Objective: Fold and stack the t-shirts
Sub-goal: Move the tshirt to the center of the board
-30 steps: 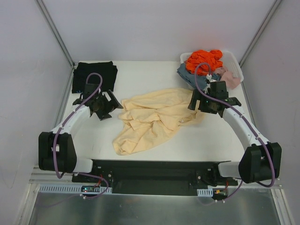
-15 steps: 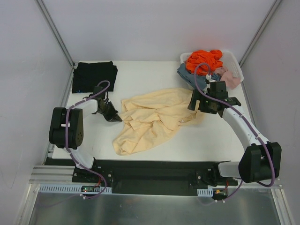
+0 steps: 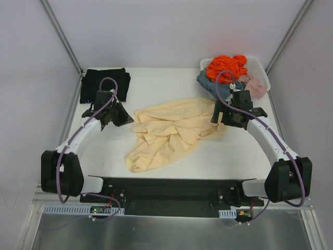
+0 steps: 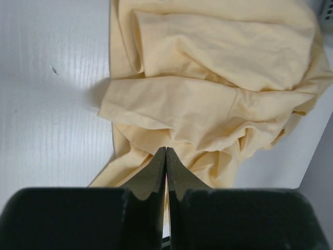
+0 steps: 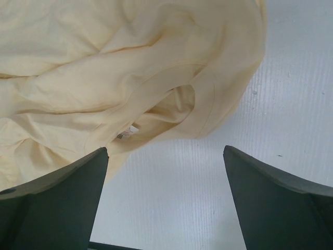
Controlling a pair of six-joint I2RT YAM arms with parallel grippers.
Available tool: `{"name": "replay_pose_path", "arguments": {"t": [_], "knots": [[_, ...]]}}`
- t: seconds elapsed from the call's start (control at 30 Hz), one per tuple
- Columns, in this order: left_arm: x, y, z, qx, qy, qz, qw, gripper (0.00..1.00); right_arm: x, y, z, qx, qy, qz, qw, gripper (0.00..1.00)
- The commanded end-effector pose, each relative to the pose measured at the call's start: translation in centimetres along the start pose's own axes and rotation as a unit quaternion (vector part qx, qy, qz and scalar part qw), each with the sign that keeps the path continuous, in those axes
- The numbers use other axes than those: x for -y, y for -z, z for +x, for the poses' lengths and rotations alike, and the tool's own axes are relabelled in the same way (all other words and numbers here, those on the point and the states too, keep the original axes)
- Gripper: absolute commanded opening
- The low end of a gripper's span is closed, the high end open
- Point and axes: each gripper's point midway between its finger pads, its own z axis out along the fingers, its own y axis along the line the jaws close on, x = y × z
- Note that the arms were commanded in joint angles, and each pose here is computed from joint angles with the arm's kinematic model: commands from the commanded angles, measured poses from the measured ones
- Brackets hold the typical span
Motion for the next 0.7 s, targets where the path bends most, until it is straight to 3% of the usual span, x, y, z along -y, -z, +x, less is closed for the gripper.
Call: {"name": "replay_pose_path", "arguments": {"t": [0.0, 0.2, 0.23, 0.27, 0.4, 0.53, 0.67], "knots": [[1.2, 3.7, -1.5, 0.084, -0.055, 0.014, 0.995, 0.0, 0.0, 0.1, -2.1, 0.019, -0.015, 0.02, 1.0, 0.97], [0.4, 5.9, -2.4, 0.144, -0.069, -0.007, 0.987, 0.03, -0.1, -1.5, -4.3, 0.024, -0.047, 0.04, 0.998, 0.97], [-0.2, 5.2, -2.4, 0.137, -0.064, -0.019, 0.988, 0.16, -0.7, -1.7, -4.7, 0.026, -0.05, 0.025, 0.998, 0.97], [-0.1, 4.8, -2.4, 0.129, -0.062, -0.019, 0.99, 0.46, -1.1, -2.2, -4.6, 0.019, -0.054, 0.016, 0.998, 0.97], [-0.5, 1.8, -2.4, 0.075, -0.049, -0.029, 0.996, 0.71, -1.7, -2.7, -4.6, 0.015, -0.06, 0.002, 0.998, 0.97], [-1.9, -2.3, -2.0, 0.01, -0.025, -0.051, 0.998, 0.8, -0.9, -2.7, -4.4, 0.016, -0.052, 0.017, 0.998, 0.97], [-2.7, -5.3, -0.6, -0.05, 0.004, -0.053, 0.997, 0.75, 0.0, -2.5, -4.2, 0.019, -0.048, 0.041, 0.998, 0.97]]}}
